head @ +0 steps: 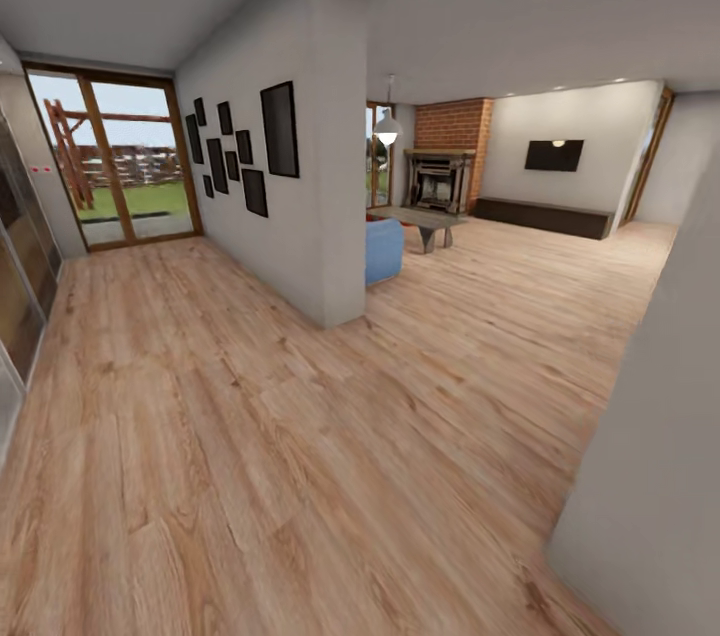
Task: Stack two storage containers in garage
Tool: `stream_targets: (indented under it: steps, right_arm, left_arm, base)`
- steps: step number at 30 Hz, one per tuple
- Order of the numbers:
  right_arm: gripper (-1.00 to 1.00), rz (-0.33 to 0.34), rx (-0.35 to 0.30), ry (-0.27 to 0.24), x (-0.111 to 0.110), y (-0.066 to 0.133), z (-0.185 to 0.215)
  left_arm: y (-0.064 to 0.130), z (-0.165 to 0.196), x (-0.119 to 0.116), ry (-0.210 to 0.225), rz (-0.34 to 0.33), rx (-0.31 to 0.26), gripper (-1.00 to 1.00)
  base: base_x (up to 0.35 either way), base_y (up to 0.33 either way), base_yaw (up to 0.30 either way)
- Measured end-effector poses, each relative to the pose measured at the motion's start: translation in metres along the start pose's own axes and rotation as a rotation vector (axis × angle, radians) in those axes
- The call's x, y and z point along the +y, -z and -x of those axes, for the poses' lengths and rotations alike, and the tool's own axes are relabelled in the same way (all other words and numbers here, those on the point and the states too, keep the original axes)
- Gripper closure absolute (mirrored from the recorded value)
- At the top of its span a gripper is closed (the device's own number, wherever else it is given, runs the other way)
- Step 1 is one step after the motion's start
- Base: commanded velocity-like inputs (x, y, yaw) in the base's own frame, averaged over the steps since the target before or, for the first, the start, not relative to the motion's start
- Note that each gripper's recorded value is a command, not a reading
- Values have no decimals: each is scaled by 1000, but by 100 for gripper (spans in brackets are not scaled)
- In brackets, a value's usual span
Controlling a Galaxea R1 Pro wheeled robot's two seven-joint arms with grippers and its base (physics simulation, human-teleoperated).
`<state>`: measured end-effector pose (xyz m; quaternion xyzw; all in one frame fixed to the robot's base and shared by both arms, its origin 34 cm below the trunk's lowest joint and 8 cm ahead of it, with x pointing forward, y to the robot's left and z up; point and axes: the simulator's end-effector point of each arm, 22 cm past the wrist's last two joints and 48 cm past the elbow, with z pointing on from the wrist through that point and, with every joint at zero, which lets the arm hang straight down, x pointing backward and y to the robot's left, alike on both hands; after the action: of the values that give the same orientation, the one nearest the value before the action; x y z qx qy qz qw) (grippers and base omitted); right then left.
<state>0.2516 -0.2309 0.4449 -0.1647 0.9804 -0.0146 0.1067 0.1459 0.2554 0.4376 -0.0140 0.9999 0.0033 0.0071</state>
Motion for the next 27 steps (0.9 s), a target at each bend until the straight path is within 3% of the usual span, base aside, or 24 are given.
stream_targets:
  steps: [9,27]
  right_arm:
    - [-100,-1,0,0,-1,0,0]
    - [-100,-5,1,2,-4,0,-1]
  left_arm:
    - [0,0,0,0,0,0,-100]
    - [0,0,0,-1,0,-1,-100]
  base:
    - [322,0,248]
    - [322,0,13]
